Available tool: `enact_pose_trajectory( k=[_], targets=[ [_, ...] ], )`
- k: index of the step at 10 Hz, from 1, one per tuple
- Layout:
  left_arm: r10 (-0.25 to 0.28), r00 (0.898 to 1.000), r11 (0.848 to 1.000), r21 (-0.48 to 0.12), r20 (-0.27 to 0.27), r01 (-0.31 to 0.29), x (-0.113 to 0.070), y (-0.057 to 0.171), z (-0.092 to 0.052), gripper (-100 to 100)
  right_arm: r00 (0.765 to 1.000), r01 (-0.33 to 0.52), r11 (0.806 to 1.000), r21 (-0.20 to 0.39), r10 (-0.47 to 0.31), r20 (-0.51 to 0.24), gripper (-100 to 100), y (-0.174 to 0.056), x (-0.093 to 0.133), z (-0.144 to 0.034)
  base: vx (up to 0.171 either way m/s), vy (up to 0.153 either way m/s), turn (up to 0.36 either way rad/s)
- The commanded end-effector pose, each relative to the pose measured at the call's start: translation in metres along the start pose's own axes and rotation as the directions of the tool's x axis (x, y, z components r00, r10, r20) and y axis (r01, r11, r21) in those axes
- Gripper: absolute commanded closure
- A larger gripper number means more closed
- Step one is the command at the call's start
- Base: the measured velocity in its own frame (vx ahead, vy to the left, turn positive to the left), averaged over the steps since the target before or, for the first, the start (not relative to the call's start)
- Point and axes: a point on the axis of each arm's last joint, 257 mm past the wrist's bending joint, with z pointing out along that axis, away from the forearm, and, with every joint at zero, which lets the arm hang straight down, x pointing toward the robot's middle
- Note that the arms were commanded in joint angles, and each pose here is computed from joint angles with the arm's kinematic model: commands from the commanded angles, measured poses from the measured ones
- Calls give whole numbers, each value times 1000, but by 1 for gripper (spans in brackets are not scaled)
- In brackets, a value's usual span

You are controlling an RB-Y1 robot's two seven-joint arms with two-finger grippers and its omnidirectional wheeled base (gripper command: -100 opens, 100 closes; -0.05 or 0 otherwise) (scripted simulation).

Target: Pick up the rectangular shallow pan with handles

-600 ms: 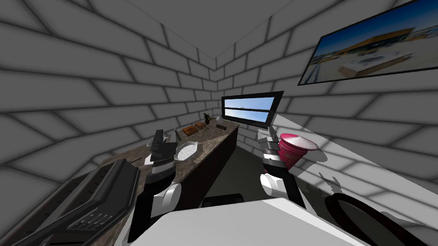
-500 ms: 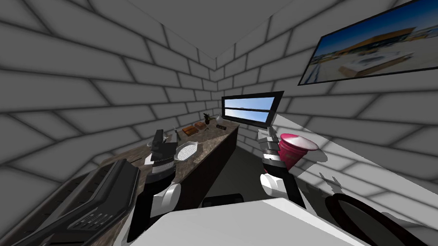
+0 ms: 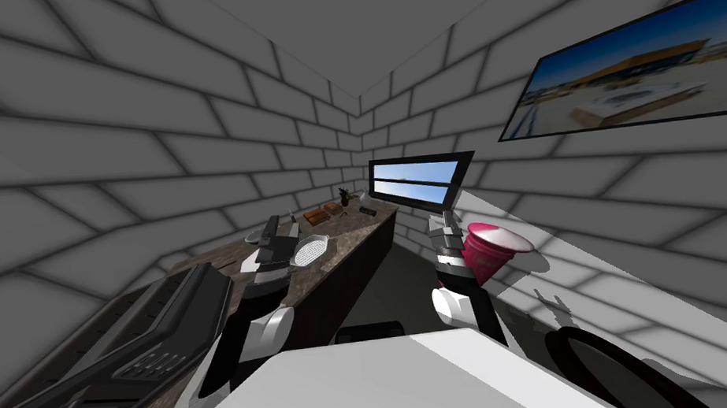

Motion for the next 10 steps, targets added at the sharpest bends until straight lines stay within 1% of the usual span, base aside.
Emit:
enact_pose_trajectory(
  k=[1, 3, 4, 5, 6, 7, 8, 10],
  targets=[
    [-41, 999, 998, -56, -17, 40, -2, 15, 0, -100, 1000, 0, 1000, 0, 0, 0, 0, 0, 0, 0, 13, -32, 38],
    [-100, 995, 987, -129, -26, 96, -7, 34, -1, -100, 1000, 0, 1000, 0, 0, 0, 0, 0, 0, 0, 8, -33, 45],
    [-133, 991, 978, -168, -25, 127, -10, 44, -2, -100, 1000, 0, 1000, 0, 0, 0, 0, 0, 0, 0, 13, -37, 43],
    [-132, 991, 976, -180, -24, 126, -10, 47, -3, -100, 1000, 0, 1000, 0, 0, 0, 0, 0, 0, 0, 10, -27, 16],
    [-166, 986, 962, -224, -19, 157, -13, 58, -4, -100, 1000, 0, 1000, 0, 0, 0, 0, 0, 0, 0, 5, -25, 35],
    [-200, 980, 948, -255, -13, 190, -16, 66, -5, -100, 1000, 0, 1000, 0, 0, 0, 0, 0, 0, 0, 8, -38, 53],
    [-199, 980, 944, -269, -11, 189, -16, 70, -6, -100, 1000, 0, 1000, 0, 0, 0, 0, 0, 0, 0, 7, -30, 15],
    [-262, 965, 905, -344, 11, 250, -23, 89, -10, -100, 1000, 0, 1000, 0, 0, 0, 0, 0, 0, 0, 7, -37, 48]
  ],
)
